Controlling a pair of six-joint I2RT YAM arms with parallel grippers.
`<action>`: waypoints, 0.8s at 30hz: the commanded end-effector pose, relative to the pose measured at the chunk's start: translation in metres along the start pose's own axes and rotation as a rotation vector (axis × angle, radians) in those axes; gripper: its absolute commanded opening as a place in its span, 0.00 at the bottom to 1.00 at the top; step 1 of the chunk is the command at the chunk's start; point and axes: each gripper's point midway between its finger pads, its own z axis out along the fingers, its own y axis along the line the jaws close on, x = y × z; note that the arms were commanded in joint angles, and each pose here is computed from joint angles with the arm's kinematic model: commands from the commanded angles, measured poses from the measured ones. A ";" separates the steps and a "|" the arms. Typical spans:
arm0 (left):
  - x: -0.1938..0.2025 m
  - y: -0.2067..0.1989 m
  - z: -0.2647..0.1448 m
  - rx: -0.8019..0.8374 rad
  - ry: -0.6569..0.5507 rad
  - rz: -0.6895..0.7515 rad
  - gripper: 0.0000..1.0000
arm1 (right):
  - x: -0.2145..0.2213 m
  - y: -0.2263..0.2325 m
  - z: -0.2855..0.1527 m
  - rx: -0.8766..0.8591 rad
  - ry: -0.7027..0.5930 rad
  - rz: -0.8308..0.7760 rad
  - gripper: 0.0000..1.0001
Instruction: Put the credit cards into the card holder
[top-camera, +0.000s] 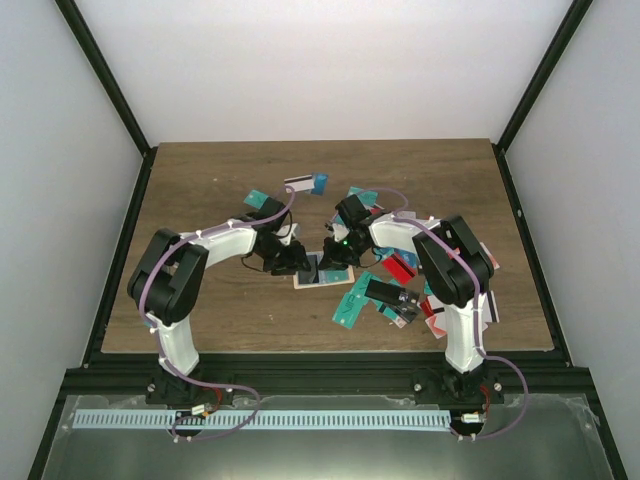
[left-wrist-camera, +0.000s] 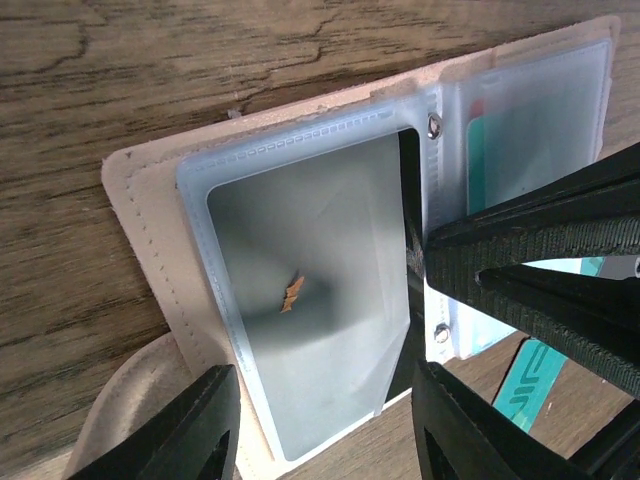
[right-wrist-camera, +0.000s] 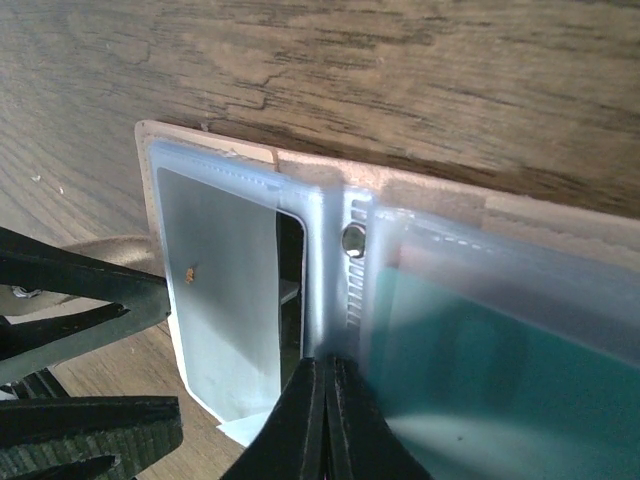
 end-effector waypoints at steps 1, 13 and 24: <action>-0.002 0.006 0.011 -0.003 0.014 0.005 0.50 | 0.020 -0.033 0.017 0.103 0.055 0.036 0.01; 0.003 -0.001 0.026 0.090 0.054 -0.015 0.55 | 0.025 -0.035 0.020 0.093 0.072 0.048 0.01; -0.012 -0.033 0.005 0.251 -0.019 0.004 0.55 | 0.026 -0.035 0.020 0.095 0.077 0.050 0.01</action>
